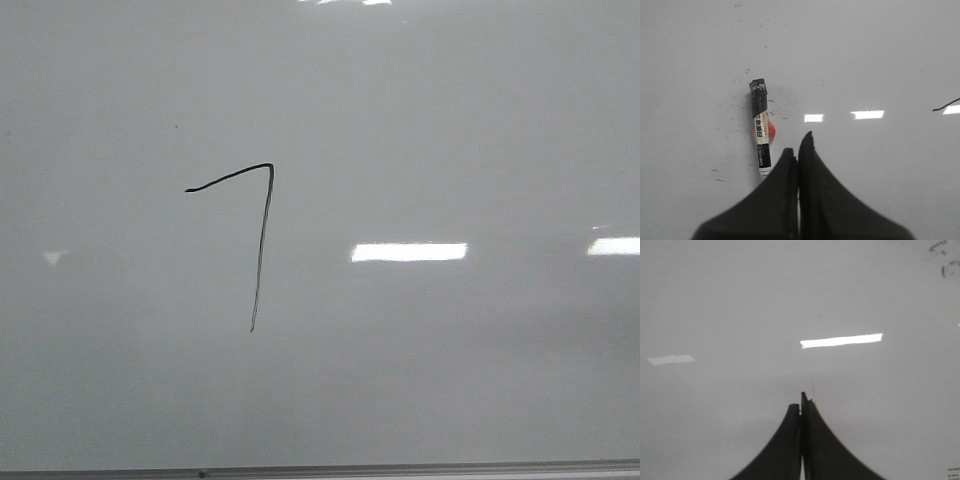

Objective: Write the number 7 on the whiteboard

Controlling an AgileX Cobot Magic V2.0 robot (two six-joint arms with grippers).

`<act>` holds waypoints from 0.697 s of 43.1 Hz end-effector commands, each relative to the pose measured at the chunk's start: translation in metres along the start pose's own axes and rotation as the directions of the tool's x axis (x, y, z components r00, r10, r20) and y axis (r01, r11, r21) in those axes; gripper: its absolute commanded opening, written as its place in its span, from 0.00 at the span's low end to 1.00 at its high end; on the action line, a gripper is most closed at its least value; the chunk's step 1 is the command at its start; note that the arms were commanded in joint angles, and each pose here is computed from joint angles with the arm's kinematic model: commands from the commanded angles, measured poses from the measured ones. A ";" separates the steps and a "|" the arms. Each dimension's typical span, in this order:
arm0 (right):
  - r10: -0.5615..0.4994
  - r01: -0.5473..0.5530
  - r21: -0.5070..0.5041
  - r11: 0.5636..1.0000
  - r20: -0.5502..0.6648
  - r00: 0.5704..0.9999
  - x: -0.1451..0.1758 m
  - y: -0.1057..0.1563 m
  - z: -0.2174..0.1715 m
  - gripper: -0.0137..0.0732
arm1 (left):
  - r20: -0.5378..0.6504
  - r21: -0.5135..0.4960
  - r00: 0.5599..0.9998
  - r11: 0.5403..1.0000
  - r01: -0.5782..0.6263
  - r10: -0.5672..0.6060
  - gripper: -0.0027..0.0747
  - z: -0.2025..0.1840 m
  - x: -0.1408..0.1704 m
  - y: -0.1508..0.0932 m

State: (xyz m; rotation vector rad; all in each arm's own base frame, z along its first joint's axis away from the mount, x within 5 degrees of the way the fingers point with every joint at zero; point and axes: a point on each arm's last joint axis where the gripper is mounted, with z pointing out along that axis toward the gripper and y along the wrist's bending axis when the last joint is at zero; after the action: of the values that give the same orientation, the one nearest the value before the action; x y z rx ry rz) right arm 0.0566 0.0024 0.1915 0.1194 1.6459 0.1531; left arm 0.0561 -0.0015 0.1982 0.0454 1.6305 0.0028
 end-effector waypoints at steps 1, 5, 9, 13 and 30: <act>0.001 -0.002 0.018 1.000 0.081 0.997 -0.007 -0.001 -0.002 0.08 | 0.092 0.007 0.996 1.000 0.015 -0.015 0.01 -0.001 -0.007 0.000; -0.052 0.050 0.027 0.998 0.081 0.995 -0.007 -0.001 -0.002 0.08 | 0.092 0.007 0.996 1.000 0.015 -0.015 0.01 -0.001 -0.007 0.000; -0.070 0.068 0.030 0.997 0.080 0.994 -0.007 -0.002 -0.002 0.08 | 0.092 0.007 0.996 1.000 0.015 -0.015 0.01 -0.001 -0.007 0.000; -0.070 0.068 0.030 0.997 0.081 0.994 -0.007 -0.002 -0.002 0.08 | 0.092 0.007 0.996 1.000 0.015 -0.015 0.01 -0.001 -0.007 0.000; -0.070 0.068 0.030 0.997 0.081 0.994 -0.007 -0.002 -0.002 0.08 | 0.092 0.007 0.996 1.000 0.015 -0.015 0.01 -0.001 -0.007 0.000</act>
State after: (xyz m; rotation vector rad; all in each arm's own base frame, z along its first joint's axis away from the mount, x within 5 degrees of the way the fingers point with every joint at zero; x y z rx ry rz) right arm 0.0563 0.0002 0.1897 0.0948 1.6651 0.0832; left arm 0.0561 -0.0015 0.1982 0.0454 1.6305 0.0028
